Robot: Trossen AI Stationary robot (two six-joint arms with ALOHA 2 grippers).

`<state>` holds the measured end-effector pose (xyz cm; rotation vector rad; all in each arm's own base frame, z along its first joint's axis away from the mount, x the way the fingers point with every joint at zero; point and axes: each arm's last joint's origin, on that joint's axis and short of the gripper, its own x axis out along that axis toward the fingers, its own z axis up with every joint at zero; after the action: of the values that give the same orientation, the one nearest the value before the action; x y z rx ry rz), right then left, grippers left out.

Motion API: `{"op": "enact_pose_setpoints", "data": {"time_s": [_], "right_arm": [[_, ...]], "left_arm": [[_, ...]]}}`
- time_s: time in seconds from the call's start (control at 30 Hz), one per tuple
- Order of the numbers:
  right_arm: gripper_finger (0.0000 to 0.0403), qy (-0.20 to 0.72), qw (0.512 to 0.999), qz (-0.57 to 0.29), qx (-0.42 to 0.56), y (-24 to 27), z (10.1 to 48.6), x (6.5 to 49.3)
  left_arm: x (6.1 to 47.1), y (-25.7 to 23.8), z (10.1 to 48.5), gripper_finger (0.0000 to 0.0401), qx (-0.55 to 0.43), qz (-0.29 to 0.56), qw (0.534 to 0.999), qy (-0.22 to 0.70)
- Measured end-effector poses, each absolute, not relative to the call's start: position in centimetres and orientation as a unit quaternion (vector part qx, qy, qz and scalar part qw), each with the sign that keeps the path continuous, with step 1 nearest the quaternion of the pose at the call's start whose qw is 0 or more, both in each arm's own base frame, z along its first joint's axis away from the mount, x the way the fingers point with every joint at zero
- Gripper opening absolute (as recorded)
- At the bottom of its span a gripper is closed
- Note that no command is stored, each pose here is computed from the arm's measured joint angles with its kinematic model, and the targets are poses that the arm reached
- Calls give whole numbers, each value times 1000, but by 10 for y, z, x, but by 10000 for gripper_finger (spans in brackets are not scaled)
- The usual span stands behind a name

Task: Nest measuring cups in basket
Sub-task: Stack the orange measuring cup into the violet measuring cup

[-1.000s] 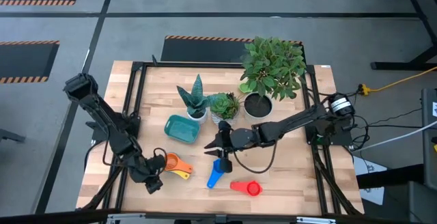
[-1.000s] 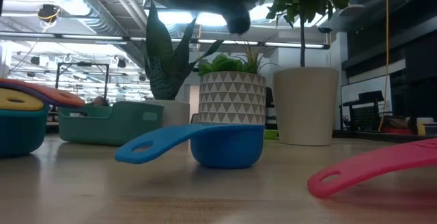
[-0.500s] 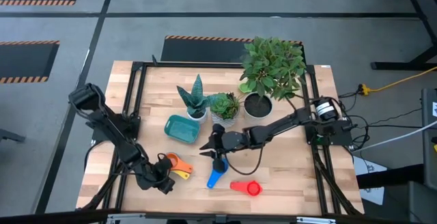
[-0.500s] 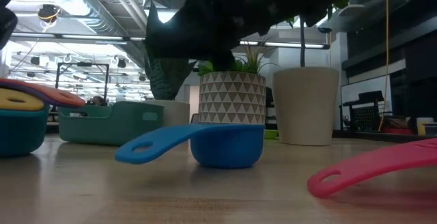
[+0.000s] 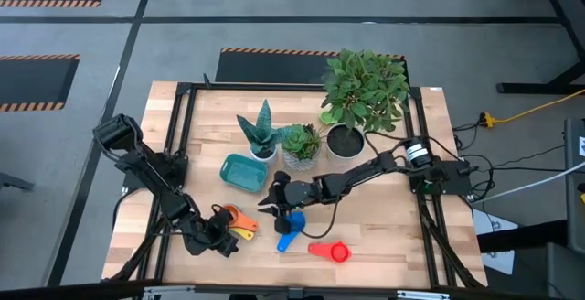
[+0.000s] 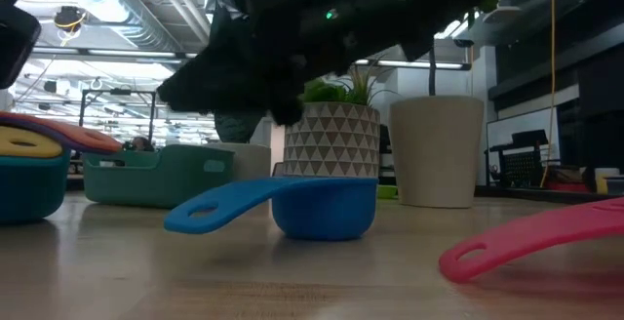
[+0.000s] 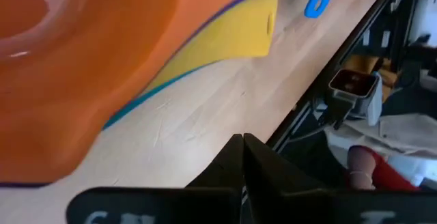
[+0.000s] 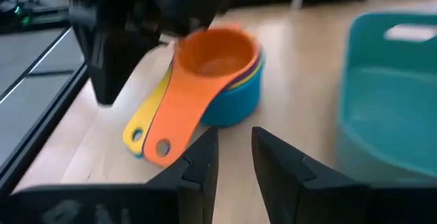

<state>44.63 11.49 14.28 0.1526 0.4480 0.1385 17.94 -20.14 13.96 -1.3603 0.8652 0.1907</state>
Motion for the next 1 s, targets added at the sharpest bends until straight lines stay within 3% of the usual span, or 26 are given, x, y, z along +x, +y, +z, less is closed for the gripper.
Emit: {"op": "enact_pose_setpoints", "data": {"time_s": [0.73,1.0], "right_arm": [[94,293,951,82,56,122,128,479],[94,298,942,136,70,127,128,478]], "left_arm": [[194,-200,159,0,-561,169,717,378],[201,-192,158,0,-555,184,721,373]]}}
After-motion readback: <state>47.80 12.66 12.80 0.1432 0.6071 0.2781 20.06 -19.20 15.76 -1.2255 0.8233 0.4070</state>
